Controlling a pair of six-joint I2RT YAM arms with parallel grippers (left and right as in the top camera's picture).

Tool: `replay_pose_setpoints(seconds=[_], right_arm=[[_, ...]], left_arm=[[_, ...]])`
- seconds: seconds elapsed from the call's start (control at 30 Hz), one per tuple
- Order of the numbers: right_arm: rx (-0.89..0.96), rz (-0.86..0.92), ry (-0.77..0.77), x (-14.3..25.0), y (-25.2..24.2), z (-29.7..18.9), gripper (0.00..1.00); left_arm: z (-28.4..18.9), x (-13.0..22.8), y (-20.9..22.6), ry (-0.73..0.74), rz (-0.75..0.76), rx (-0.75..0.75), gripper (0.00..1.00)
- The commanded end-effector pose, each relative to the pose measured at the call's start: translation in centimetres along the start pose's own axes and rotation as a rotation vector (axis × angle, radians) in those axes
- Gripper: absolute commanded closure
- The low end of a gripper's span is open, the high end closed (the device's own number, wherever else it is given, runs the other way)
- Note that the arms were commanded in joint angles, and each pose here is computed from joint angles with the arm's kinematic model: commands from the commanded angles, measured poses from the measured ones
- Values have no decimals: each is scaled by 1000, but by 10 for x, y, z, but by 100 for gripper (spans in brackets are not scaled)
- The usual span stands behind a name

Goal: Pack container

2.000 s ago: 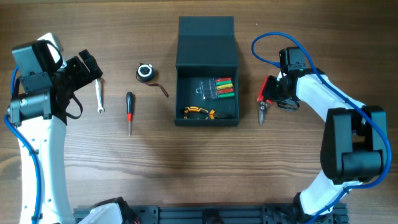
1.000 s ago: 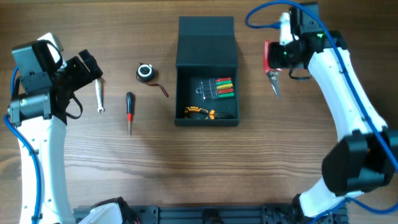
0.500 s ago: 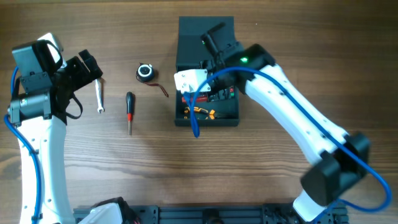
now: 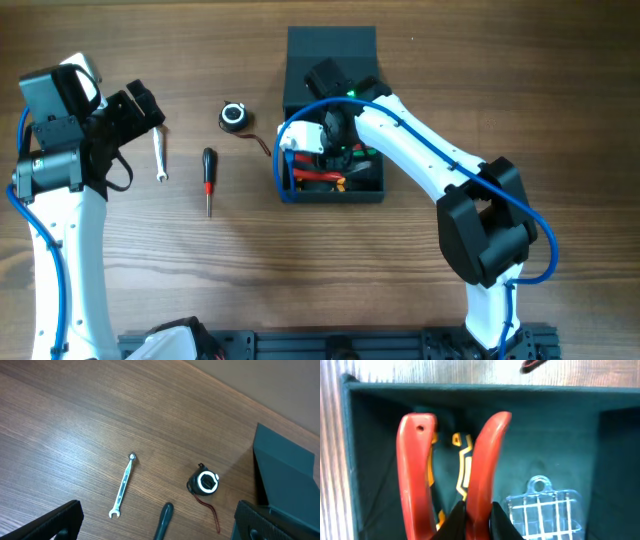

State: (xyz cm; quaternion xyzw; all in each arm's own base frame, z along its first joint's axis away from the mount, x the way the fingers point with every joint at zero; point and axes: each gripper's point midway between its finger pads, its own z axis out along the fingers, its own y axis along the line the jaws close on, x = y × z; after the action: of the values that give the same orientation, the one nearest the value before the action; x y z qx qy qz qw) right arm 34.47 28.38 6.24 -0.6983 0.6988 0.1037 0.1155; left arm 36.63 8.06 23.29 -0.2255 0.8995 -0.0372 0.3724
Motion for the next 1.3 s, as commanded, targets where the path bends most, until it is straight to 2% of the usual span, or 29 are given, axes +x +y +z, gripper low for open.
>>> replay_pose_setpoints(seconds=[0.0,0.13,0.2,0.3,0.37,0.43,0.5,0.6,0.63,0.7,0.77,0.87,1.0,1.1,1.13,1.2,1.27], right_arm=[[-1,94,-29,-6,-3,1,68],[21,96,2,0,-6,1,57],[39,97,26,4,-9,1,57],[104,124,96,16,-19,-2,63],[205,174,147,23,-35,-20,75],[319,255,117,18,-52,-53,78],[454,394,-20,7,-78,-105,67],[629,723,-260,15,-115,-183,45],[677,887,-353,32,-126,-211,38],[719,1110,-446,67,-136,-244,29],[709,1333,-506,117,-142,-262,29],[687,1591,-471,189,-136,-262,29],[653,1804,-350,257,-118,-246,19],[606,1904,-260,286,-100,-234,15],[595,1936,-244,291,-96,-231,8],[588,1941,-235,293,-96,-228,1],[584,1944,-230,293,-96,-226,0]], left_arm=[[-3,-9,1,-22,13,-8,0],[-3,-9,1,-22,13,-8,0],[-3,-9,1,-22,13,-8,0],[-3,-9,1,-22,13,-8,0],[-3,-9,1,-22,13,-8,0],[-3,-9,1,-22,13,-8,0],[-3,-9,1,-22,13,-8,0],[-3,-9,1,-22,13,-8,0],[-3,-9,1,-22,13,-8,0],[-3,-9,1,-22,13,-8,0],[-3,-9,1,-22,13,-8,0],[-3,-9,1,-22,13,-8,0],[-3,-10,-6,-22,-18,30,0],[-4,-11,-6,-28,-19,33,0],[-4,-13,-9,-34,-22,45,0],[-4,-10,-19,-15,-19,109,0],[-1,1,-36,39,-14,188,0]])
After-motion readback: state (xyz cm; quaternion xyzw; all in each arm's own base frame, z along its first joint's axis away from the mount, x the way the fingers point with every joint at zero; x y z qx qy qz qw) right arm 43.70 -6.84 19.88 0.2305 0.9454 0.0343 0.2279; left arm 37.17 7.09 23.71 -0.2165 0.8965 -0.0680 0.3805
